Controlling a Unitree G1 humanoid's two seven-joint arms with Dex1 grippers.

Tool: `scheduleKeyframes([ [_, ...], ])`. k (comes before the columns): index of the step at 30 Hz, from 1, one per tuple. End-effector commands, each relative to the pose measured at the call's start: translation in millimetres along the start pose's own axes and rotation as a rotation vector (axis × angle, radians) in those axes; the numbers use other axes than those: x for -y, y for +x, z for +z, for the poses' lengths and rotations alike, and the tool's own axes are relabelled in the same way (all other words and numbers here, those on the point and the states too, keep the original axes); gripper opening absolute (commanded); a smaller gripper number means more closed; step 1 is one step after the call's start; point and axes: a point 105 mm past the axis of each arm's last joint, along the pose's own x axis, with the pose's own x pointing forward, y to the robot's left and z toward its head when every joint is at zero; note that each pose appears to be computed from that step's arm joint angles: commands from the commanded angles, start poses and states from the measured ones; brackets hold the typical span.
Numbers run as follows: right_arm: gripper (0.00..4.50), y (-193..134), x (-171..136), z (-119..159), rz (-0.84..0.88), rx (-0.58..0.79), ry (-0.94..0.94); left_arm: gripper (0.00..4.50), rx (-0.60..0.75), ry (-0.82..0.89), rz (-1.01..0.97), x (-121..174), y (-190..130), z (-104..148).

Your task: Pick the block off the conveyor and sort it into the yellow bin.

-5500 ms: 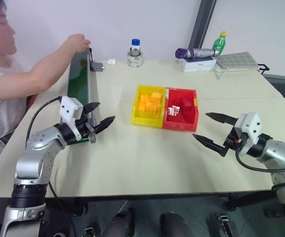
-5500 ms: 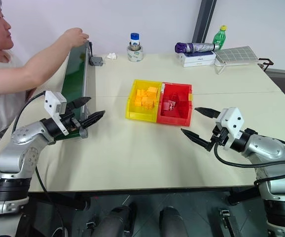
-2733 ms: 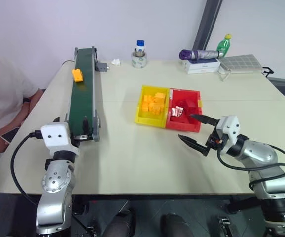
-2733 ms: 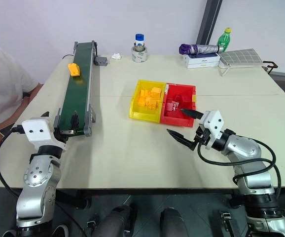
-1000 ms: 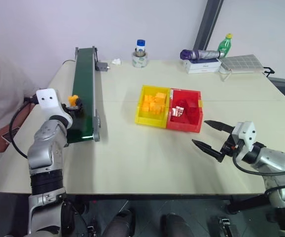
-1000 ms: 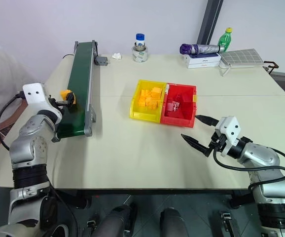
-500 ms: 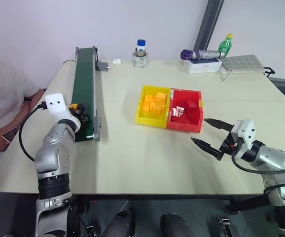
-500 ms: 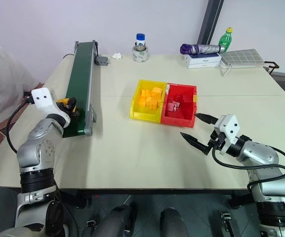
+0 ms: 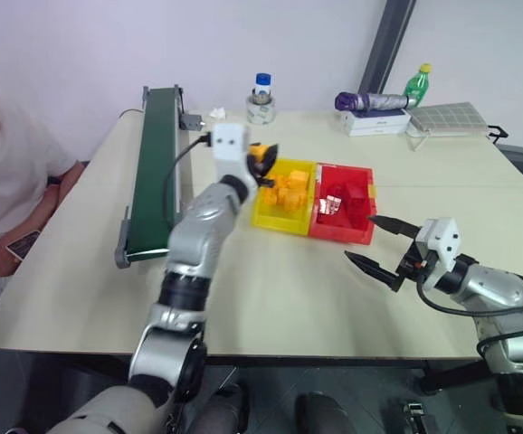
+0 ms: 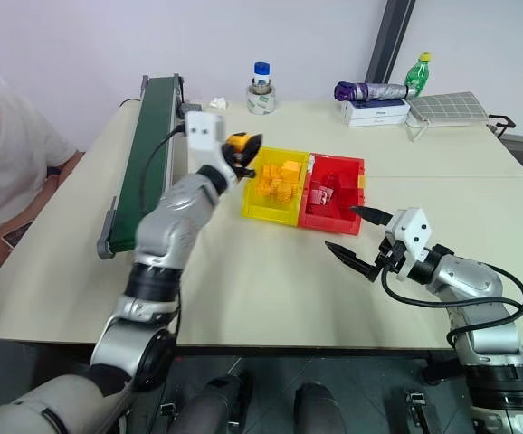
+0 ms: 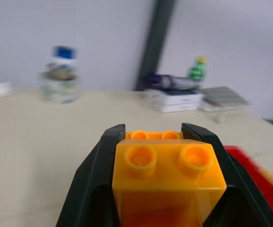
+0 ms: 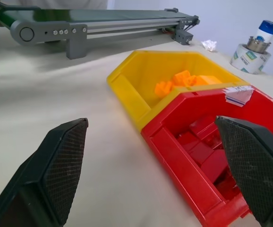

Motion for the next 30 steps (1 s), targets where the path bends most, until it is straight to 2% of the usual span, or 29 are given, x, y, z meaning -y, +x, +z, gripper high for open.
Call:
scheduleKeyframes([
  [1,4.5,-6.1,-1.0,13.6,-0.027,0.029,-0.047,1.37,0.016,0.032,-0.017,13.3,19.9,-4.4],
  [4,4.5,-10.9,-3.7,13.7,-0.046,0.02,-0.046,1.37,0.02,0.014,-0.061,24.8,28.2,-9.2],
  [6,4.5,-13.7,-5.2,13.4,-0.056,0.015,-0.045,2.43,0.03,0.003,-0.076,27.5,31.4,-8.3],
  [9,4.5,-15.1,-7.1,13.0,-0.062,0.01,-0.043,3.75,0.047,0.029,-0.076,27.7,33.4,-5.2],
  [10,4.5,-15.1,-7.3,12.9,-0.063,0.01,-0.041,4.36,0.06,0.024,-0.086,27.8,32.8,-2.4],
  [11,4.5,-15.0,-7.4,12.7,-0.063,0.009,-0.04,4.48,0.079,0.024,-0.1,27.2,31.1,2.0],
  [15,4.5,-14.4,-6.1,13.0,-0.063,0.01,-0.04,4.48,0.14,0.049,-0.139,13.7,13.9,17.5],
  [17,4.5,-14.4,-4.9,13.0,-0.061,0.009,-0.042,4.48,0.12,0.054,-0.176,3.4,-3.9,16.8],
  [20,4.5,-12.1,-4.4,11.4,-0.044,0.007,-0.041,4.48,0.049,0.07,-0.298,-12.2,-55.5,14.2],
  [23,4.5,-9.8,-1.8,11.7,-0.032,0.01,-0.04,4.48,0.025,0.139,-0.337,-29.0,-100.2,26.6],
  [28,4.5,-6.8,2.0,9.6,0.0,0.005,-0.039,4.48,-0.08,0.218,-0.311,-69.4,-163.2,36.2],
  [30,4.5,-5.3,3.9,9.7,0.014,0.005,-0.039,4.48,-0.142,0.232,-0.229,-98.1,-185.2,33.4],
])
